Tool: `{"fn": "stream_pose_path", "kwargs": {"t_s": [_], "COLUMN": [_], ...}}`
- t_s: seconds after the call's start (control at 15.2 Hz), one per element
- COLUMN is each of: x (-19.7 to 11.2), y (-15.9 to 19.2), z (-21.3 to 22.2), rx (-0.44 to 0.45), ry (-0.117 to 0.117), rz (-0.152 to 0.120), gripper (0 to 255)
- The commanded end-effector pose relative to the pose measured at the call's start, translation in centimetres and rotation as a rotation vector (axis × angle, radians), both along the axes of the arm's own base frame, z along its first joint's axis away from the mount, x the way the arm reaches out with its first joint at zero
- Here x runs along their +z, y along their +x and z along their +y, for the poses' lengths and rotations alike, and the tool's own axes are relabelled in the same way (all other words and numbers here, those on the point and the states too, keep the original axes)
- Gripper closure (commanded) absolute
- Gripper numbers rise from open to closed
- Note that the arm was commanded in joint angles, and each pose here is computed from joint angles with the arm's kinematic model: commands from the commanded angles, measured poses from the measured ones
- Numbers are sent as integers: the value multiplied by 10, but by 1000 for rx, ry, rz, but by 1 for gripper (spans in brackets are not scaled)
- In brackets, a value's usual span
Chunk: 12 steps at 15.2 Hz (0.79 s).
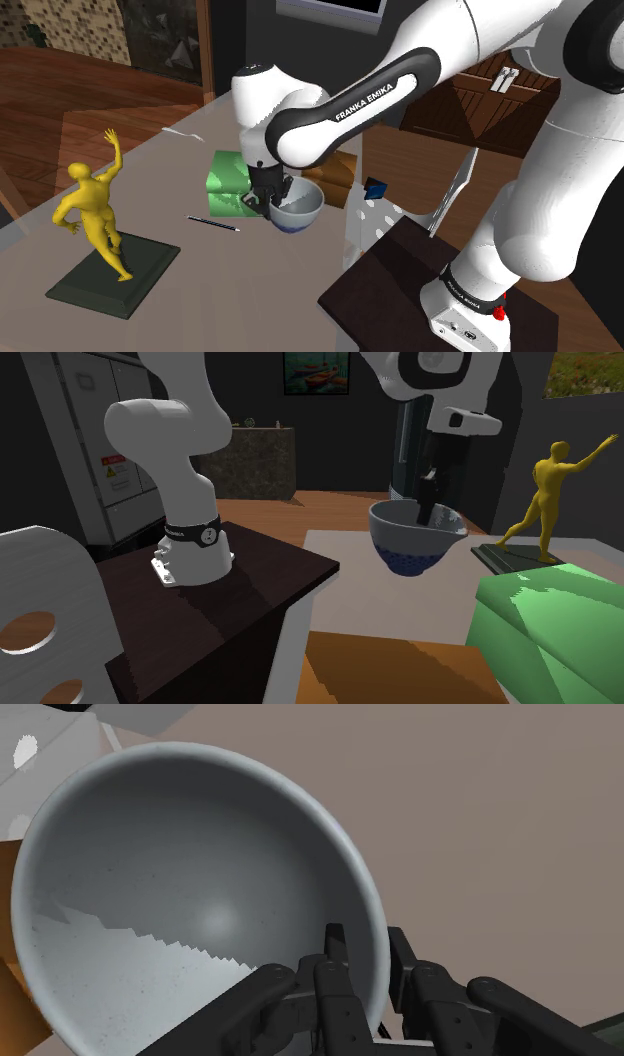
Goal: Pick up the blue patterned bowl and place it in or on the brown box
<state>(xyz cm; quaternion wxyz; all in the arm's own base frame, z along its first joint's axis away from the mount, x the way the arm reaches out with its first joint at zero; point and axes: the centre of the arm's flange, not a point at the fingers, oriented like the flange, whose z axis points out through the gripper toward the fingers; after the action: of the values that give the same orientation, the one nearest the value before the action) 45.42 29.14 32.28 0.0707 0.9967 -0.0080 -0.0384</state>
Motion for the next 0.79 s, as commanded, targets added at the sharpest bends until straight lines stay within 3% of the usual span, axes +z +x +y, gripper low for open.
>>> {"fn": "stream_pose_path", "kwargs": {"t_s": [0.0, 0.73], "x": [10, 69], "y": [-1, -1], "z": [0, 0], "rx": [0, 0], "ry": [0, 0], "rz": [0, 0], "gripper": [255, 255]}}
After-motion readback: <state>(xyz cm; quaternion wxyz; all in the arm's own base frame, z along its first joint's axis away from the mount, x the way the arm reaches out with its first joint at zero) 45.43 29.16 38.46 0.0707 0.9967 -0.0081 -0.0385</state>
